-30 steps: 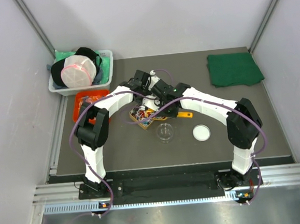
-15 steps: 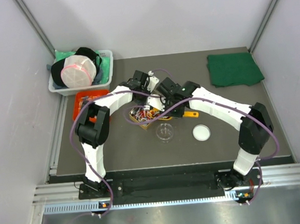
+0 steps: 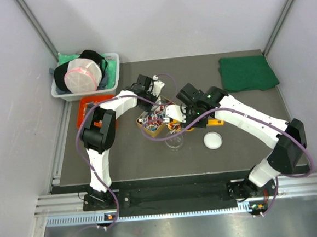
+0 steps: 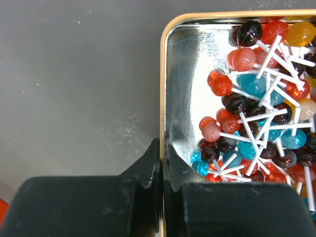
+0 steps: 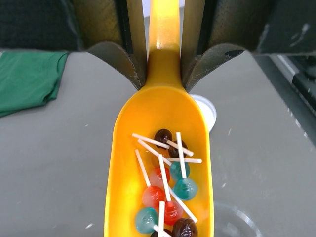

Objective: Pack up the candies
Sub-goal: Place the fake candies in the packing bottle.

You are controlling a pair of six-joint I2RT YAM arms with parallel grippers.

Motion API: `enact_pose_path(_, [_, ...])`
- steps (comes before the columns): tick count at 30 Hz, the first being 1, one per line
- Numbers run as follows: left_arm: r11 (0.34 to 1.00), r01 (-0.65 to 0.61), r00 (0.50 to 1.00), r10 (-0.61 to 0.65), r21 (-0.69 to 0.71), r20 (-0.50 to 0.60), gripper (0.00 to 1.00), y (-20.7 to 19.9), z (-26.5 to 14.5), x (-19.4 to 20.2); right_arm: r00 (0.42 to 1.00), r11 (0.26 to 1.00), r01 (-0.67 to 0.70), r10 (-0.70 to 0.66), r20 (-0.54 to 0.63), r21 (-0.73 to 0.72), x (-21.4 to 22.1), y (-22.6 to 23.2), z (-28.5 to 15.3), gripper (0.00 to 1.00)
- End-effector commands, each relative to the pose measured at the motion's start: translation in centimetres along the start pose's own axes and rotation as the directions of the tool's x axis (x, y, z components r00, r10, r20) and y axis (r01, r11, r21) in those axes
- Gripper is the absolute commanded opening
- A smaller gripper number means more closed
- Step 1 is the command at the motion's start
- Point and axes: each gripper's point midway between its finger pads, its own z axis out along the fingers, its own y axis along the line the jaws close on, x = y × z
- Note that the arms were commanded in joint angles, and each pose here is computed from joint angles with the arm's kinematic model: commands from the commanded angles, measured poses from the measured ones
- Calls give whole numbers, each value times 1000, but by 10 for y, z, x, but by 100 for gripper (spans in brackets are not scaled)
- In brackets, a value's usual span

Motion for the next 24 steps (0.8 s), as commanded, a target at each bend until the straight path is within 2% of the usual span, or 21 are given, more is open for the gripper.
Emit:
enact_pose_path(1, [1000,11,994,-12,13,107,0,1,-2,-26,998,999,40,-41,-51,-13,20,10,-8,0])
enact_pose_path(11, [998,25,994,-31,61,106,0,-8,4,-24,983,992,128,-127,-136,-3,25,23,1,0])
enact_pose_path(24, [999,23,993,-28,46,115,0,-6,-4,-25,956,979,205,-196,-218,20,21,18,12,0])
